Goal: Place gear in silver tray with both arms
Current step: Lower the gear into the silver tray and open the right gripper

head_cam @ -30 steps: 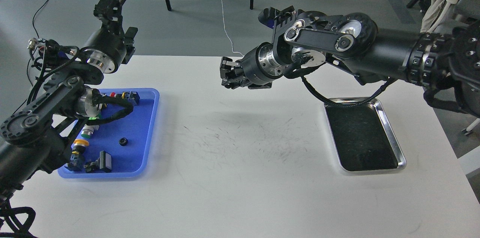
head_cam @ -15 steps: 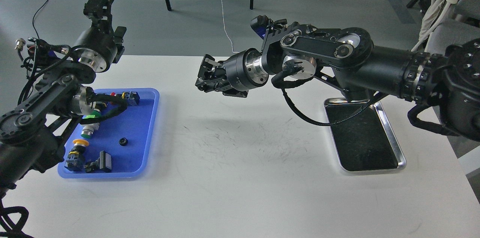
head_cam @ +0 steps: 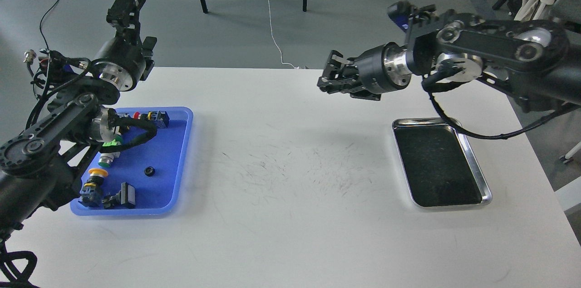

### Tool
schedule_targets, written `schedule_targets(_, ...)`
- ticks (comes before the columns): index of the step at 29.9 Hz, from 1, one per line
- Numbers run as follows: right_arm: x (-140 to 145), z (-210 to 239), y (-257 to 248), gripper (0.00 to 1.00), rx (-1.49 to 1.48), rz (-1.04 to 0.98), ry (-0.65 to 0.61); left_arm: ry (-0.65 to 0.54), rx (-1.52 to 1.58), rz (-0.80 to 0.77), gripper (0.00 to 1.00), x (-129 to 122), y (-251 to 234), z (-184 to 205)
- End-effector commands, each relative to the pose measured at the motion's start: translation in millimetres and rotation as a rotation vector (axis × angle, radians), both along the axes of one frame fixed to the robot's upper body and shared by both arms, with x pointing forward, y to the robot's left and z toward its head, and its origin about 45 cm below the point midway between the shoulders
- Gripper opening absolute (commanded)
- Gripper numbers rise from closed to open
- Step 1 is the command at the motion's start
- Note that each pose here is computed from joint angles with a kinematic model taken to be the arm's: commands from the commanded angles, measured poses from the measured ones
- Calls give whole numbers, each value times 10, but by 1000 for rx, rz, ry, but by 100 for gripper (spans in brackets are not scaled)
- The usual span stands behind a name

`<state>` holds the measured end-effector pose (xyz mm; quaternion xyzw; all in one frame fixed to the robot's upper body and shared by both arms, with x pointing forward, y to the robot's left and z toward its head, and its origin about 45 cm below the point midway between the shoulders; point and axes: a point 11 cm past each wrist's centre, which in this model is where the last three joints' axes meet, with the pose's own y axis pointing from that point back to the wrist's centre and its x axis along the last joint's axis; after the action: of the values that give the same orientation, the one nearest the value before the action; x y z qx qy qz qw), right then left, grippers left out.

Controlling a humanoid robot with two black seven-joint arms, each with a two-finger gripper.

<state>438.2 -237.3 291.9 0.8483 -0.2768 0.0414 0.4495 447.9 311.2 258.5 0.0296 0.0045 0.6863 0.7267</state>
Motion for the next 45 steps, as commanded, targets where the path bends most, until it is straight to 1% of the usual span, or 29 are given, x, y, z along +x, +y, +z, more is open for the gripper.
schedule_targets(1, -78, -76, -663, 1, -73, -86, -2, 5, -5, -2, 98, 5, -28, -25)
schedule_targets(3, -162, -182, -988, 1, -132, -124, 5, 5, -5, -3, 98, 5, -35, -27)
schedule_targets(5, -232, -303, -1151, 1, -178, -136, 15, 6, -5, -2, 98, 5, -37, -32)
schedule_targets(11, -392, -658, -1269, 1, -220, -152, 68, 4, -5, -4, 98, 9, -46, -27)
schedule_targets(15, -456, -846, -1385, 2, -284, -160, 67, 7, -8, 1, 98, 11, -30, -34)
schedule_targets(22, -512, -1143, -1369, 2, -347, -137, 81, 6, -9, 2, 98, 12, -35, -34)
schedule_targets(27, -484, -1228, -1271, 2, -349, -128, 78, 6, -12, -1, 98, 9, -53, -46)
schedule_targets(31, -481, -1290, -1183, 5, -344, -114, 84, 4, -15, -1, 98, 10, -57, -42)
schedule_targets(33, -451, -1325, -1107, 7, -343, -105, 82, 4, -18, -2, 98, 14, -74, -45)
schedule_targets(36, -398, -1363, -1035, 7, -346, -101, 77, 5, -22, -5, 98, 15, -94, -51)
schedule_targets(40, -397, -1417, -938, 10, -346, -81, 83, 5, -22, -5, 98, 15, -94, -51)
schedule_targets(43, -399, -1419, -943, 19, -346, -82, 85, 3, -21, -5, 98, 22, -94, -40)
schedule_targets(45, -403, -1423, -945, 28, -349, -79, 86, 6, -20, 0, 98, 24, -77, -53)
